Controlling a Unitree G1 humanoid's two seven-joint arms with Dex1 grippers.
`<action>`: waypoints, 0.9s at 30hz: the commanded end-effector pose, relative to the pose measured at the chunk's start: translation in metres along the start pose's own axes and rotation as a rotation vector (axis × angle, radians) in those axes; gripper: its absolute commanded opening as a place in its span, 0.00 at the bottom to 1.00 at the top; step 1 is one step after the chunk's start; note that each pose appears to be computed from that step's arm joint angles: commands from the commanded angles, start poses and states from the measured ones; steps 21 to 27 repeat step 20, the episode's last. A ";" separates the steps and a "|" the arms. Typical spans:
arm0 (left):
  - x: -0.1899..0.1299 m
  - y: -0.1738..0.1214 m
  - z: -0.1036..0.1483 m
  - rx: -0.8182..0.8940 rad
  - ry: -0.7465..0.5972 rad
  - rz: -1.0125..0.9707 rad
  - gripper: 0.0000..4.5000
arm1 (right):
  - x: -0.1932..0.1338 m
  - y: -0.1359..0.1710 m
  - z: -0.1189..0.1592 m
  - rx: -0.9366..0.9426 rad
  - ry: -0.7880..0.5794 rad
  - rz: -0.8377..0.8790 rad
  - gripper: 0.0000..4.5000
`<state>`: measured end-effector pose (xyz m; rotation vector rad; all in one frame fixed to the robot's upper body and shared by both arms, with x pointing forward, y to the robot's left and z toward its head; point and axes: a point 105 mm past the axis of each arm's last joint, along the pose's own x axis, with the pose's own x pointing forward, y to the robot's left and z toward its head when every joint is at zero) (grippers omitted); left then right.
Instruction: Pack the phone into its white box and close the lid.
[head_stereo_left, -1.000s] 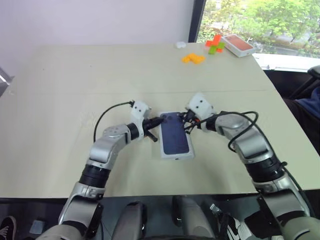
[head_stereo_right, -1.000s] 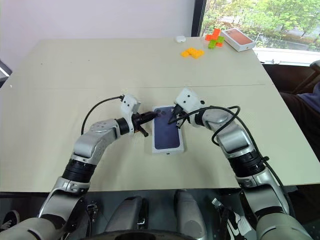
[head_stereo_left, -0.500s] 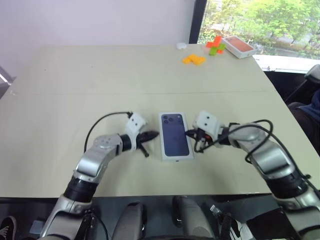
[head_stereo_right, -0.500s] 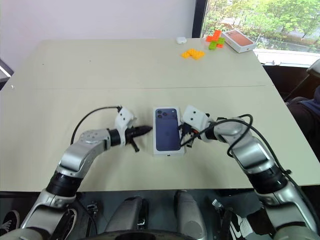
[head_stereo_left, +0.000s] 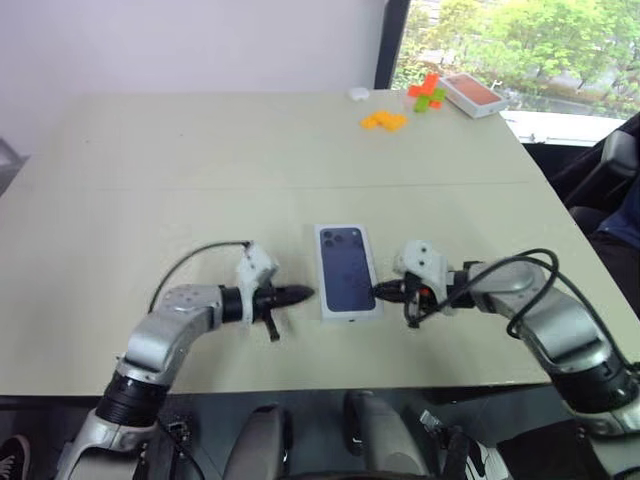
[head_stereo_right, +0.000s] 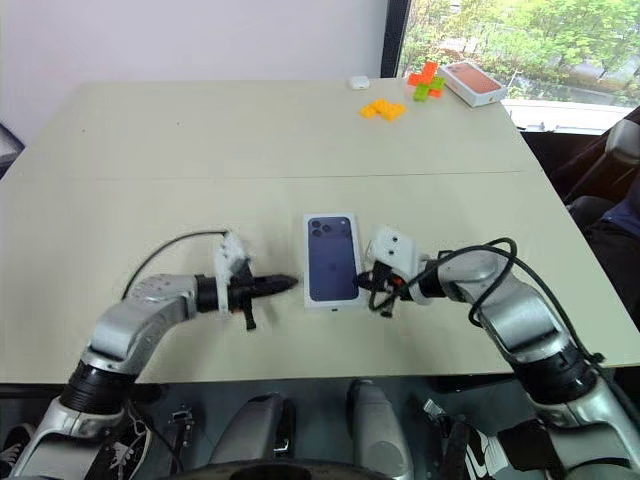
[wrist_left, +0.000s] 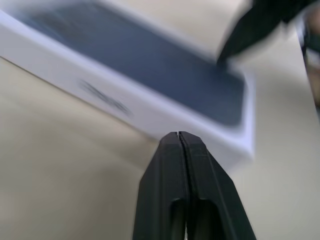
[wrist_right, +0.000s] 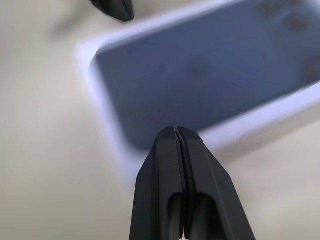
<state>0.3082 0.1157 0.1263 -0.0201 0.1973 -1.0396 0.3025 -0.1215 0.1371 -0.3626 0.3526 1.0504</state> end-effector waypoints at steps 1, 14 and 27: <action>-0.039 0.030 0.030 0.074 -0.063 0.136 0.41 | -0.030 -0.016 0.025 -0.021 -0.130 -0.056 0.31; -0.108 0.054 0.034 0.119 0.021 0.221 1.00 | -0.083 -0.036 0.023 -0.093 -0.136 -0.079 0.99; -0.119 0.059 0.028 0.124 0.056 0.261 1.00 | -0.089 -0.047 0.021 -0.083 -0.127 -0.099 0.99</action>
